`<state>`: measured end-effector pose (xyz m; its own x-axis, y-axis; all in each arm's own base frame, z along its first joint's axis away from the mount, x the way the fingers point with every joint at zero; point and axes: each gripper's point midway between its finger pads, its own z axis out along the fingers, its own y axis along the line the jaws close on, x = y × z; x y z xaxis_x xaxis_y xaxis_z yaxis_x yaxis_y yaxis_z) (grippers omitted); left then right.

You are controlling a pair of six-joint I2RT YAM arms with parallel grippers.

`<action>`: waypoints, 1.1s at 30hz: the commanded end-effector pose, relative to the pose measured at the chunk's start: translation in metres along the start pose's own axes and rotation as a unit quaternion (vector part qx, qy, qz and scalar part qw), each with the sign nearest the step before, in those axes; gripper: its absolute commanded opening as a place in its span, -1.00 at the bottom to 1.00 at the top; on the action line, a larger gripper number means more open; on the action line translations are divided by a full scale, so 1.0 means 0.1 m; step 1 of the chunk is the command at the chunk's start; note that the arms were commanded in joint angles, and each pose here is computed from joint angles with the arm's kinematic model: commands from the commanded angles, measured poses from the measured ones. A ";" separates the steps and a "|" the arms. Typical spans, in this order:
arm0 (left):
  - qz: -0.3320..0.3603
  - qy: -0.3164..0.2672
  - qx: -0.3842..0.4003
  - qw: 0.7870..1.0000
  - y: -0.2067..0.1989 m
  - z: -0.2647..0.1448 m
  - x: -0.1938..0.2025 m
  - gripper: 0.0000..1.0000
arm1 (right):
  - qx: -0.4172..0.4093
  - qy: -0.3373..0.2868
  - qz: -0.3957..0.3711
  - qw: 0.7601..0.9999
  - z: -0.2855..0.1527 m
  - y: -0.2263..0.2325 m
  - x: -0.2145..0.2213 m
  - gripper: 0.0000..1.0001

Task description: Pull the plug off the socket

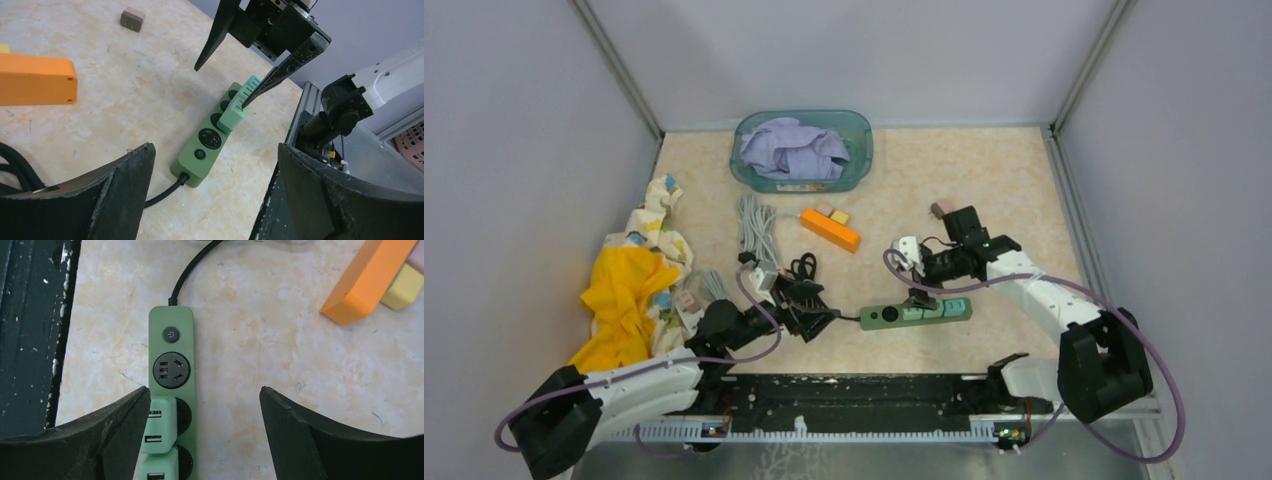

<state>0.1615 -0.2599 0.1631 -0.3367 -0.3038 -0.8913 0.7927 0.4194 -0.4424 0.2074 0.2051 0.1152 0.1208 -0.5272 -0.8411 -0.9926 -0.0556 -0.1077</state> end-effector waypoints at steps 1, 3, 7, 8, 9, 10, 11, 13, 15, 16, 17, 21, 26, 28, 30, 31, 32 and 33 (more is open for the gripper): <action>0.004 0.004 -0.016 1.000 0.09 -0.08 0.08 0.93 | -0.012 0.040 -0.029 0.999 0.07 -0.02 0.06 0.57; 0.004 0.005 -0.015 1.000 0.08 -0.09 0.09 0.93 | -0.026 0.043 -0.031 0.998 0.06 0.03 0.06 0.53; 0.010 0.007 -0.009 1.000 0.05 -0.09 0.07 0.93 | -0.045 0.025 -0.036 0.998 0.01 0.16 -0.09 0.41; 0.012 0.009 -0.006 1.000 0.04 -0.08 0.07 0.93 | -0.044 0.030 -0.037 0.998 0.00 0.19 -0.08 0.38; 0.014 0.010 -0.004 1.000 0.03 -0.08 0.06 0.93 | -0.041 0.039 -0.036 0.998 0.00 0.21 -0.04 0.37; 0.014 0.012 -0.002 1.000 0.02 -0.08 0.07 0.93 | -0.037 0.049 -0.035 0.997 0.00 0.23 0.02 0.36; 0.014 0.013 -0.001 1.000 0.02 -0.09 0.08 0.93 | -0.032 0.060 -0.033 0.997 0.01 0.24 0.08 0.34; 0.014 0.012 0.001 1.000 0.02 -0.09 0.09 0.93 | -0.021 0.078 -0.027 0.996 0.02 0.25 0.19 0.25; 0.015 0.011 0.000 1.000 0.02 -0.09 0.09 0.93 | -0.013 0.082 -0.024 0.996 0.03 0.24 0.22 0.18; 0.014 0.010 -0.001 1.000 0.03 -0.09 0.09 0.93 | -0.011 0.082 -0.024 0.996 0.03 0.23 0.22 0.14; 0.013 0.012 0.000 1.000 0.02 -0.09 0.09 0.93 | -0.010 0.081 -0.024 0.996 0.04 0.23 0.23 0.11; 0.017 0.016 0.003 1.000 0.02 -0.07 0.09 0.93 | -0.024 0.103 -0.025 0.994 0.07 0.29 0.34 0.00; 0.033 0.021 0.012 0.999 0.01 -0.06 0.12 0.93 | -0.038 0.095 -0.030 0.994 0.09 0.33 0.30 -0.29; 0.051 0.025 0.027 0.998 -0.03 -0.06 0.13 0.93 | -0.044 0.097 -0.032 0.994 0.10 0.36 0.32 -0.38; 0.074 0.026 0.048 0.996 -0.08 -0.06 0.14 0.93 | -0.048 0.098 -0.035 0.993 0.10 0.37 0.32 -0.49; 0.086 0.027 0.058 0.994 -0.10 -0.07 0.14 0.93 | -0.050 0.097 -0.035 0.993 0.10 0.37 0.31 -0.59; 0.099 0.027 0.069 0.992 -0.13 -0.07 0.15 0.93 | -0.054 0.093 -0.036 0.994 0.10 0.38 0.29 -0.69; 0.113 0.023 0.080 0.990 -0.16 -0.07 0.15 0.93 | -0.058 0.090 -0.037 0.994 0.11 0.39 0.26 -0.76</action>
<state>0.1497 -0.2590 0.1388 -0.3017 -0.1837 -0.9355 0.8423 0.4083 -0.3518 0.1721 0.1891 0.0753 0.1460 -0.6917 -0.7072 -0.9880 -0.1377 -0.0693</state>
